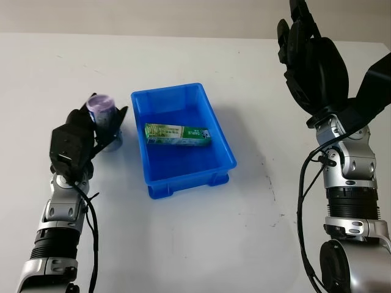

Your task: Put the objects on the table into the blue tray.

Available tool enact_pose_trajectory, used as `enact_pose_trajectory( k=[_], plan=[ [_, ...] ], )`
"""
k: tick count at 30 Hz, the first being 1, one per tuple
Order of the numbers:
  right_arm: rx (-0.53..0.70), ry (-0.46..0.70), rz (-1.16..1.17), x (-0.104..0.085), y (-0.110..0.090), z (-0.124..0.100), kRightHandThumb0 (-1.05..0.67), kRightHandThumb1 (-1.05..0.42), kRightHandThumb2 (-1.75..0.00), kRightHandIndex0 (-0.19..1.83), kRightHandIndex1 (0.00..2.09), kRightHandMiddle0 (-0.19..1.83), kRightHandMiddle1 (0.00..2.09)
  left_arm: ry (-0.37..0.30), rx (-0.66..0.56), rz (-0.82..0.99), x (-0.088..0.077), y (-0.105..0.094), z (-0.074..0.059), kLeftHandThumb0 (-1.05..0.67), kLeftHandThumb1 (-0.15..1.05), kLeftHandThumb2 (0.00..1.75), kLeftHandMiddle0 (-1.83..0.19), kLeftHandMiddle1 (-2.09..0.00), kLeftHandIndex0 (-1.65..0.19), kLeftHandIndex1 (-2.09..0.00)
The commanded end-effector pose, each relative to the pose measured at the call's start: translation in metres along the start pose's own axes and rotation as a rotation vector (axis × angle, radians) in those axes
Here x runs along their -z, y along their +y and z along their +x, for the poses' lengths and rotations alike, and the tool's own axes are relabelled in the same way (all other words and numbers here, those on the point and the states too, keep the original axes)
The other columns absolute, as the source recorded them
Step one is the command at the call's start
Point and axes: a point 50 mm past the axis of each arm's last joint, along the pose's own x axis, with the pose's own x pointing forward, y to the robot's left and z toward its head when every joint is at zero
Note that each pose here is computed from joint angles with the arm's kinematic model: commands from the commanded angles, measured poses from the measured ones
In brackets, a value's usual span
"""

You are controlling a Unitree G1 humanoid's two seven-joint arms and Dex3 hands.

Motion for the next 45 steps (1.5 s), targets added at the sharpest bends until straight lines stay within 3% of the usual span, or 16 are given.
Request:
enact_pose_trajectory(
  k=[1,7,14,15,16,18,24,28,35,38,40,45],
  plan=[
    [0.012,-0.002,0.001,0.001,-0.004,-0.002,-0.71,-1.05,-0.66,-0.19,0.00,-0.19,0.00,-0.104,-0.021,-0.017,-0.024,0.008,0.006,-0.38,1.05,0.55,-1.30,-2.09,-1.00,-2.09],
    [0.017,0.001,0.004,0.002,-0.003,-0.002,-0.69,-1.05,-0.67,-0.19,0.00,-0.19,0.00,-0.251,0.001,0.021,-0.066,0.015,0.005,-0.38,1.05,0.54,-1.22,-2.09,-0.96,-2.09],
    [0.011,0.018,0.019,0.005,0.000,-0.001,-0.69,-1.05,-0.67,-0.19,0.00,-0.19,0.00,-0.333,0.084,-0.034,-0.117,0.011,0.009,-0.38,1.05,0.52,-1.22,-2.09,-0.91,-2.09],
    [0.006,0.018,0.019,0.005,0.001,-0.001,-0.69,-1.05,-0.67,-0.19,0.00,-0.19,0.00,-0.338,0.103,-0.041,-0.123,0.008,0.010,-0.37,1.05,0.51,-1.22,-2.09,-0.91,-2.09],
    [0.003,0.021,0.018,0.006,0.001,-0.001,-0.69,-1.05,-0.67,-0.19,0.00,-0.19,0.00,-0.342,0.124,-0.042,-0.130,0.005,0.010,-0.36,1.05,0.50,-1.20,-2.09,-0.71,-2.09],
    [-0.006,0.025,0.013,0.007,0.002,-0.001,-0.69,-1.05,-0.67,-0.19,0.00,-0.19,0.00,-0.351,0.189,-0.079,-0.142,-0.003,0.010,-0.35,1.05,0.50,-1.16,-2.09,-0.61,-2.09],
    [-0.018,0.035,0.013,0.008,0.007,0.001,-0.70,-1.05,-0.69,-0.19,0.00,-0.19,0.00,-0.397,0.322,0.027,-0.167,-0.036,0.007,-0.39,1.05,0.48,-1.16,-2.09,-0.81,-2.09],
    [-0.025,0.029,0.008,0.008,0.009,0.002,-0.70,-1.05,-0.69,-0.19,0.00,-0.19,0.00,-0.403,0.424,0.109,-0.166,-0.059,0.003,-0.42,1.05,0.49,-1.05,-2.09,-0.83,-2.09],
    [-0.021,0.029,0.008,0.007,0.009,0.000,-0.70,-1.05,-0.69,-0.19,0.00,-0.19,0.00,-0.394,0.558,0.192,-0.148,-0.092,-0.006,-0.38,1.05,0.54,-1.06,-2.09,-0.74,-2.09],
    [-0.018,0.027,0.005,0.007,0.007,0.000,-0.70,-1.05,-0.68,-0.19,0.00,-0.19,0.00,-0.332,0.617,0.239,-0.137,-0.102,-0.008,-0.36,1.05,0.55,-1.04,-2.09,-0.62,-2.09],
    [-0.014,0.030,0.001,0.006,0.007,0.000,-0.69,-1.05,-0.69,-0.19,0.00,-0.19,0.00,-0.280,0.651,0.278,-0.129,-0.108,-0.011,-0.35,1.05,0.54,-0.92,-2.09,-0.34,-2.09],
    [-0.010,0.029,-0.003,0.006,0.007,0.000,-0.67,-1.05,-0.70,-0.19,0.00,-0.19,0.00,-0.188,0.686,0.393,-0.118,-0.113,-0.018,-0.35,1.05,0.54,-1.16,-2.09,-0.44,-2.09]
  ],
)
